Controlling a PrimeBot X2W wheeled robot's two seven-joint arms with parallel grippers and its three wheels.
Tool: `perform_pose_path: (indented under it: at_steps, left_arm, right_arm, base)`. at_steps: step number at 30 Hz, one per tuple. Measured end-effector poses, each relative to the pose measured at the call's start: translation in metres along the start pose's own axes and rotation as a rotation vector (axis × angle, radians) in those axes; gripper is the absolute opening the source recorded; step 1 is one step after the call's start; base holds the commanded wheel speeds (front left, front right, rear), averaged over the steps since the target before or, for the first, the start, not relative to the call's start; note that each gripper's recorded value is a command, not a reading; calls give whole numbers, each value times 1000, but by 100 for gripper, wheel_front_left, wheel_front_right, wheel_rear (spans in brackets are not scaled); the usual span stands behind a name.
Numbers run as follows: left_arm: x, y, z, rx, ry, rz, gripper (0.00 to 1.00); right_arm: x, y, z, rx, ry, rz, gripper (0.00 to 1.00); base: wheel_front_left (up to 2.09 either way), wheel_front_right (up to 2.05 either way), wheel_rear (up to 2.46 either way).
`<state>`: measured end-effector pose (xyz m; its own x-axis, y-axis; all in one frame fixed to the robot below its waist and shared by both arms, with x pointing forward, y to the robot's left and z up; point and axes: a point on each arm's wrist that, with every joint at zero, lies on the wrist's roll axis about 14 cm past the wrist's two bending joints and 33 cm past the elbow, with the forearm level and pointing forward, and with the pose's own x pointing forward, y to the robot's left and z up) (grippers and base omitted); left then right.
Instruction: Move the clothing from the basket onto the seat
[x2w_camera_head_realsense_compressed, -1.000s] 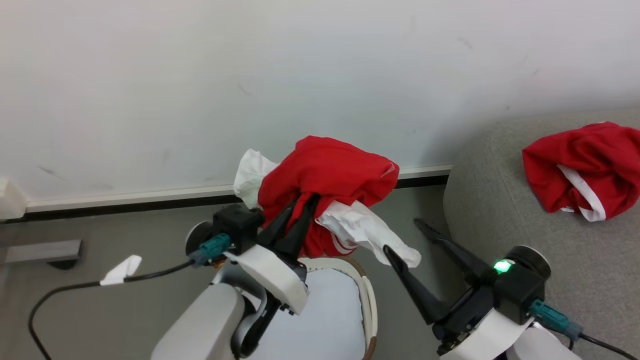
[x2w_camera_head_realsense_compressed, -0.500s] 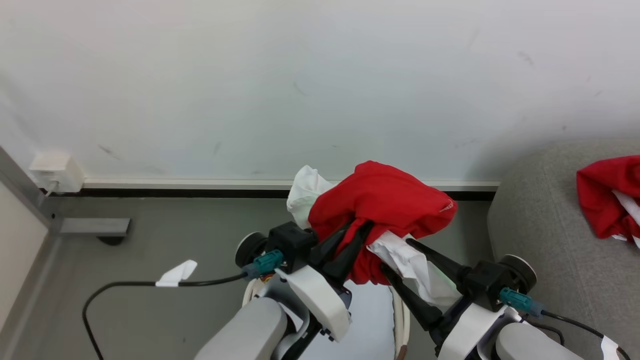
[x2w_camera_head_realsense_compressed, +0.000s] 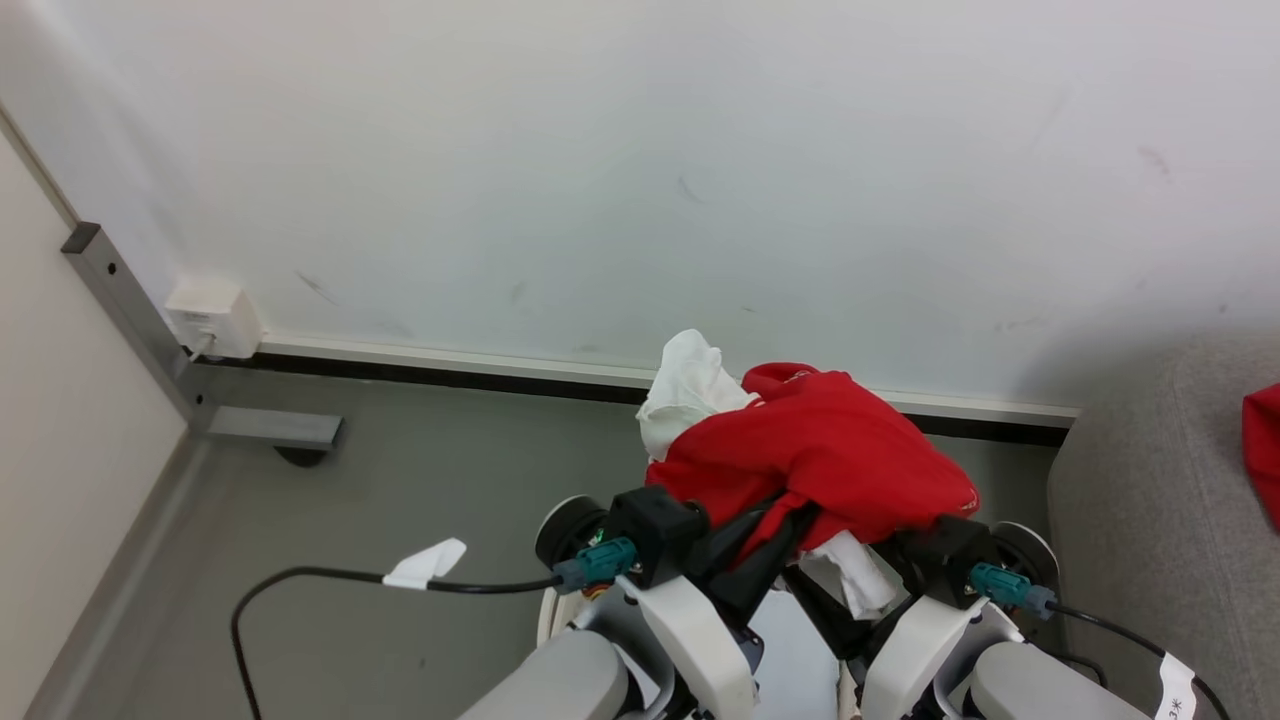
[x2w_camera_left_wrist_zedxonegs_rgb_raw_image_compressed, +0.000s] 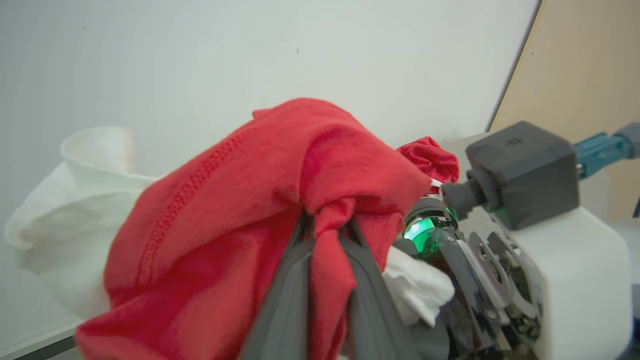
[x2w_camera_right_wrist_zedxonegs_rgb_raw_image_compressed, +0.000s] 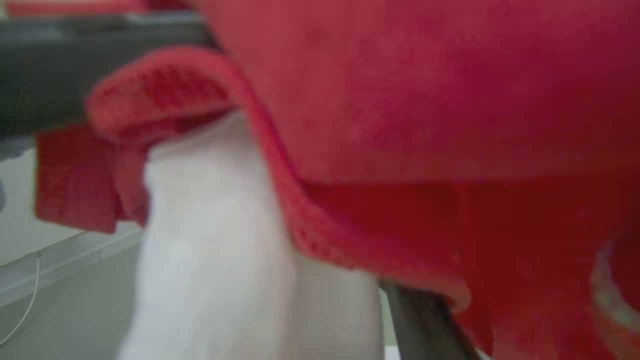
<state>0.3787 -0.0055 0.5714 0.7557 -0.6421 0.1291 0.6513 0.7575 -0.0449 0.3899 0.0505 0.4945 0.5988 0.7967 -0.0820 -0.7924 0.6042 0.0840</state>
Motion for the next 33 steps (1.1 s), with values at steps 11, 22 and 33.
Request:
perform_pose_path:
  at_steps: [11,22,33]
  left_arm:
    - [-4,10,-5,-18,16,36,0]
    - [2,21,-12,-35,17,70,9]
    - [22,-1,-9,-36,-2,-8,100]
  right_arm:
    - [-2,2,8,13,-27,3,0]
    - [-21,-14,25,73,-120,-78,0]
    - [-62,-59,47,26,-201,-244,0]
  base:
    - [0,0,0]
    - [0,0,0]
    - [0,0,0]
